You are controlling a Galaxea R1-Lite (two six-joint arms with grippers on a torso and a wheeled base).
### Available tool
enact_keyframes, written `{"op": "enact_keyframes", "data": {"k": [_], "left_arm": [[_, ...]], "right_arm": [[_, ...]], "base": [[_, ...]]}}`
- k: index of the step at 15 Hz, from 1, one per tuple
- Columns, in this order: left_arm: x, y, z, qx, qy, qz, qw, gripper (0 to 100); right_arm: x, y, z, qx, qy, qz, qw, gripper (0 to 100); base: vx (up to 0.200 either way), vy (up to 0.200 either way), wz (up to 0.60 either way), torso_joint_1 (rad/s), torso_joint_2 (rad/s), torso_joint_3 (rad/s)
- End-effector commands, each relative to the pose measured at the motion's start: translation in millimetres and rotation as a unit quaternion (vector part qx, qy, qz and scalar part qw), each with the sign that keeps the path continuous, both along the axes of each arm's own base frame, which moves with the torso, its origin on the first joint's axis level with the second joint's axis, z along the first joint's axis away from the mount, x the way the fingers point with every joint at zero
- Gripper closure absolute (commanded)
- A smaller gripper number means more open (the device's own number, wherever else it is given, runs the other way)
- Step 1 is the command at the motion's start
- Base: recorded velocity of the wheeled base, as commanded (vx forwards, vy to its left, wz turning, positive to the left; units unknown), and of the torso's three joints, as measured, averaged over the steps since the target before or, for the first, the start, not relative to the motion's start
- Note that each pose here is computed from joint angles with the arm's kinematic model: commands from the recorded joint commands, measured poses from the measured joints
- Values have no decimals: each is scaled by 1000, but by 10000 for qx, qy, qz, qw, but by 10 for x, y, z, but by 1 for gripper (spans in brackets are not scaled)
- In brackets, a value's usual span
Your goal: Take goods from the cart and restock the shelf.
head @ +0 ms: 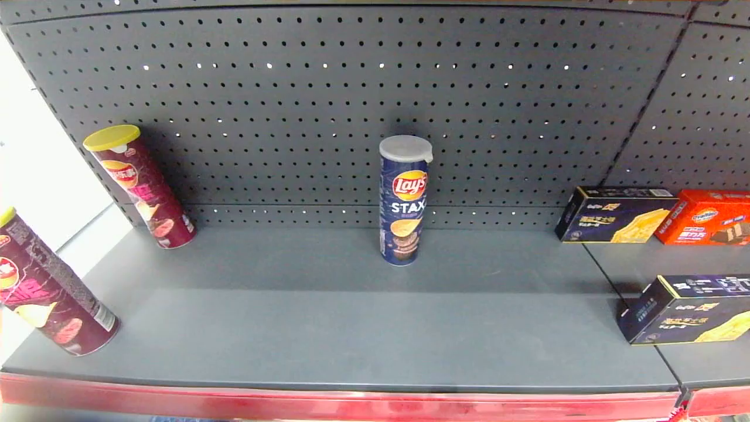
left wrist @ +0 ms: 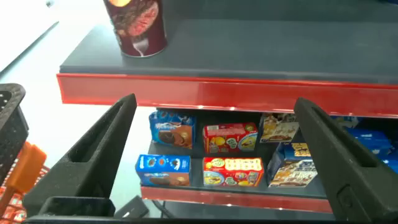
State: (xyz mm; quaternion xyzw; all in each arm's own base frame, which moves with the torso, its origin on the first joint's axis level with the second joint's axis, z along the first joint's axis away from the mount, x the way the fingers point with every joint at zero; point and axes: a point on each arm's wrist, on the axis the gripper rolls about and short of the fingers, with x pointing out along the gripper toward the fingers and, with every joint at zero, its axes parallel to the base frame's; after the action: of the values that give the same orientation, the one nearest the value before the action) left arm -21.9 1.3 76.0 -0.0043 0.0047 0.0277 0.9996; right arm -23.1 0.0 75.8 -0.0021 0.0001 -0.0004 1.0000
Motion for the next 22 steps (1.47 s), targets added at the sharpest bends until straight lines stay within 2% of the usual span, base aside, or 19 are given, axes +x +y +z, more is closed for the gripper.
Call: {"op": "enact_keyframes", "data": {"k": [1, 10, 14, 16, 18, 22], "left_arm": [[0, 0, 1, -1, -2, 7, 10000, 0], [-1, -1, 5, -40, -12, -8, 10000, 0], [-1, 0, 5, -40, -12, 0, 10000, 0], [0, 2, 1, 76, 3, 37, 10000, 0], [-1, 0, 5, -9, -10, 7, 10000, 0], [-1, 1, 5, -9, -10, 30, 10000, 0]], "right_arm": [[1, 0, 1, -2, 7, -3, 10000, 0], [1, 0, 1, 6, 7, 4, 10000, 0], [1, 0, 1, 6, 7, -3, 10000, 0], [1, 0, 1, 6, 7, -3, 10000, 0], [2, 0, -3, 6, 14, -3, 10000, 0], [1, 0, 1, 6, 7, -3, 10000, 0]], "base": [[0, 0, 600, -12, 2, 2], [0, 0, 600, 4, 3, 3], [0, 0, 0, 0, 0, 0], [0, 0, 0, 0, 0, 0], [0, 0, 0, 0, 0, 0], [0, 0, 0, 0, 0, 0]]}}
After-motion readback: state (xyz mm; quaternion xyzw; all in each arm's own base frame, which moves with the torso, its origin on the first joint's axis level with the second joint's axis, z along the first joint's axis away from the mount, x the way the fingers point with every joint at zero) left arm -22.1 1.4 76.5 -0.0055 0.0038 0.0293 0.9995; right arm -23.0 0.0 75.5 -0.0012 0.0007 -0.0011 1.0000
